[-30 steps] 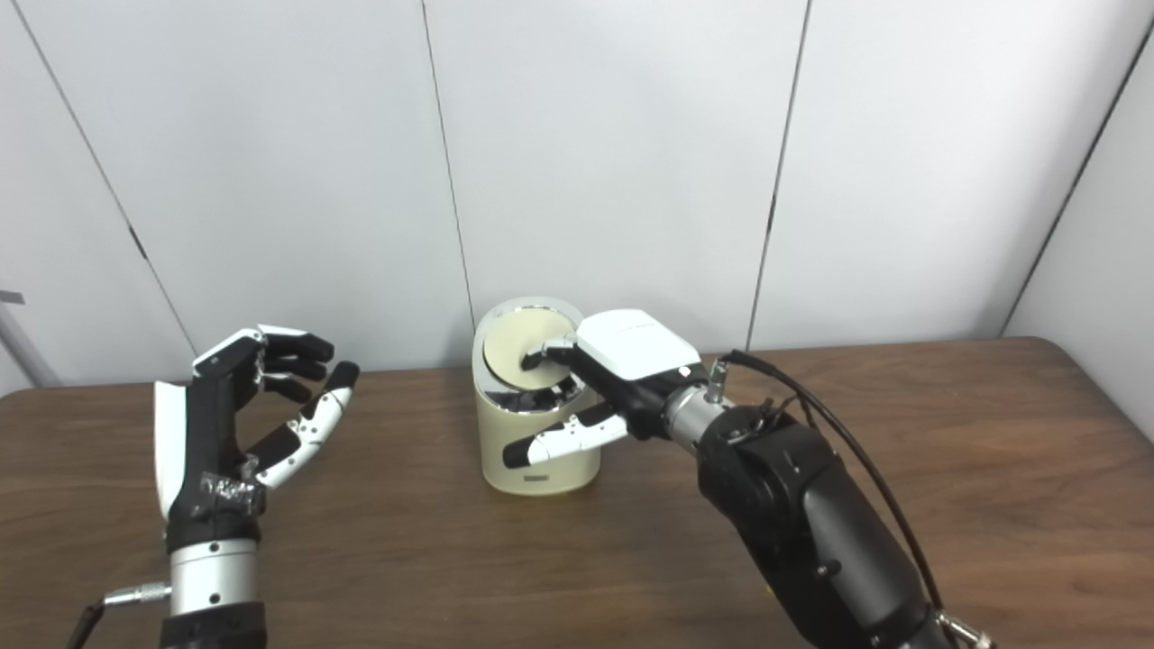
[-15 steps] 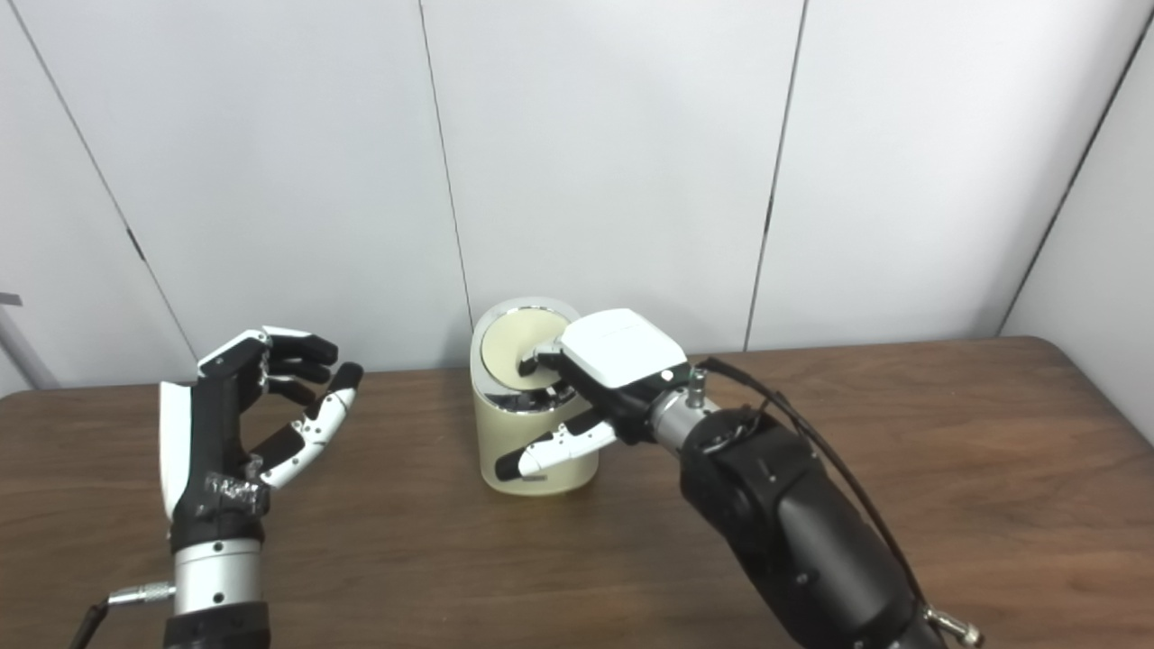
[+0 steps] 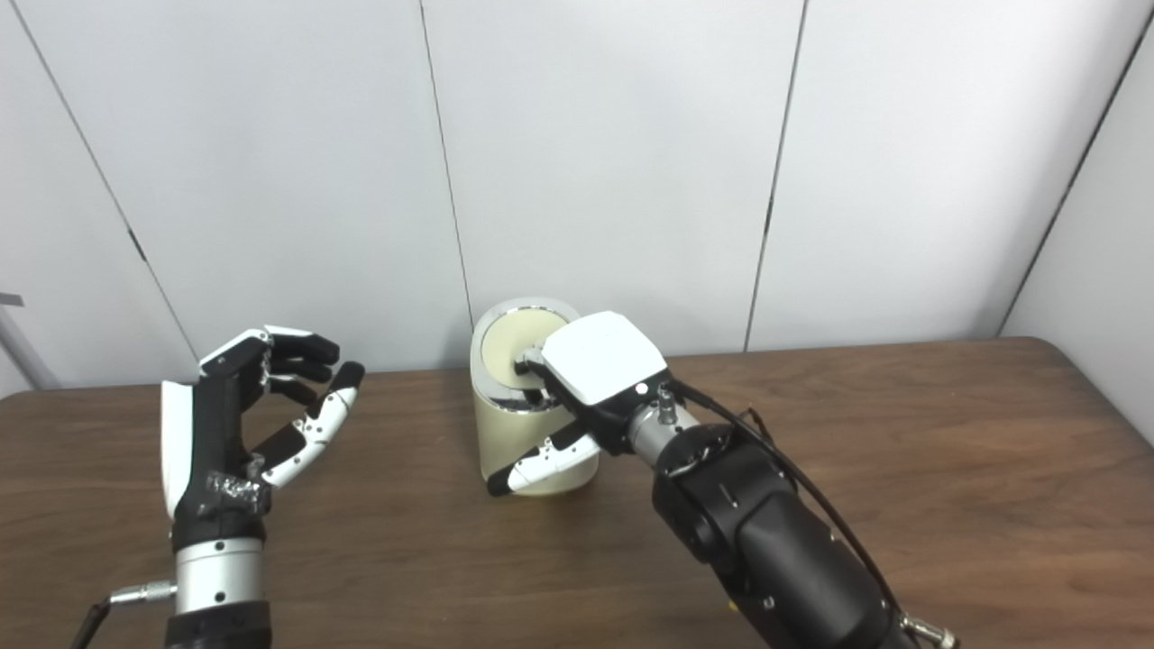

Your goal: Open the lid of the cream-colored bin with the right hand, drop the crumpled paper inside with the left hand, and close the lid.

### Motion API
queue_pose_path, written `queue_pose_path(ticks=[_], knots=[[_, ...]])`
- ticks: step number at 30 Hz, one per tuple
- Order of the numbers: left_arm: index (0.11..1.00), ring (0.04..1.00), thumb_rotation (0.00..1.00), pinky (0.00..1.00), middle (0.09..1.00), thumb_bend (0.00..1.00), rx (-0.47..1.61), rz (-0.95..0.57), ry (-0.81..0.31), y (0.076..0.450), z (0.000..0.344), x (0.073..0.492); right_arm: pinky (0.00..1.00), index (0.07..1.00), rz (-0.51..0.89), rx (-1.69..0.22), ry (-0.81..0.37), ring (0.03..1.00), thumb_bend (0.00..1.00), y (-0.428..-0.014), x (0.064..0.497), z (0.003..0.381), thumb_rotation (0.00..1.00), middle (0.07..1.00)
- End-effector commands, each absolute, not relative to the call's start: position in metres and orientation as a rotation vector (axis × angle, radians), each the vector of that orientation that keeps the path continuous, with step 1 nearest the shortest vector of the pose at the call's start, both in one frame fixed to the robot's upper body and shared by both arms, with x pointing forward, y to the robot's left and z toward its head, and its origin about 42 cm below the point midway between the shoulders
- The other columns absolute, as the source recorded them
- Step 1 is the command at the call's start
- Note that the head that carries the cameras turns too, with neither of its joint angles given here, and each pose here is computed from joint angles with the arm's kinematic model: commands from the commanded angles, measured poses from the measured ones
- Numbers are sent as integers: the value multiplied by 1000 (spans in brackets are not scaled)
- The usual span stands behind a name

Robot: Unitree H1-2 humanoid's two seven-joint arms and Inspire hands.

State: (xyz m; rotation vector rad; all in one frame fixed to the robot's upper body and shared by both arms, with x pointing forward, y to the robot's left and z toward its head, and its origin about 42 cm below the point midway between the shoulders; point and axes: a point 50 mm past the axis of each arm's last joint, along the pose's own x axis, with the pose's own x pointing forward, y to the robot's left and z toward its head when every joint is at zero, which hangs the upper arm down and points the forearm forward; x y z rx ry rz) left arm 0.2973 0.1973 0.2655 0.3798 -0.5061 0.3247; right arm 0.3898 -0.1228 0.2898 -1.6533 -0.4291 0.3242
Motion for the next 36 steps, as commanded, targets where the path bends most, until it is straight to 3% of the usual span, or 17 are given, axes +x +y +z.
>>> queue_pose_path(ticks=[1, 8, 14, 26, 31, 36], knots=[[489, 515, 78, 411, 543, 482, 376, 331, -587, 194, 284, 298, 1000, 785, 404, -1651, -305, 927, 1000, -130, 396, 267, 987, 836], [489, 520, 79, 417, 546, 483, 371, 336, -585, 195, 282, 299, 969, 778, 284, -1475, -413, 900, 972, -146, 384, 295, 946, 813], [488, 517, 78, 415, 546, 483, 370, 337, -594, 198, 281, 299, 1000, 822, 177, -1351, -517, 920, 915, -164, 362, 321, 965, 839], [488, 511, 77, 409, 543, 482, 384, 335, -600, 200, 279, 300, 1000, 837, 108, -1260, -545, 947, 871, -176, 339, 322, 939, 864], [488, 515, 77, 411, 547, 482, 383, 333, -598, 202, 278, 299, 973, 866, 45, -1089, -545, 948, 835, -188, 328, 312, 944, 872], [489, 518, 78, 416, 552, 482, 386, 331, -605, 208, 277, 298, 887, 874, -26, -756, -593, 912, 766, -211, 317, 289, 898, 894]])
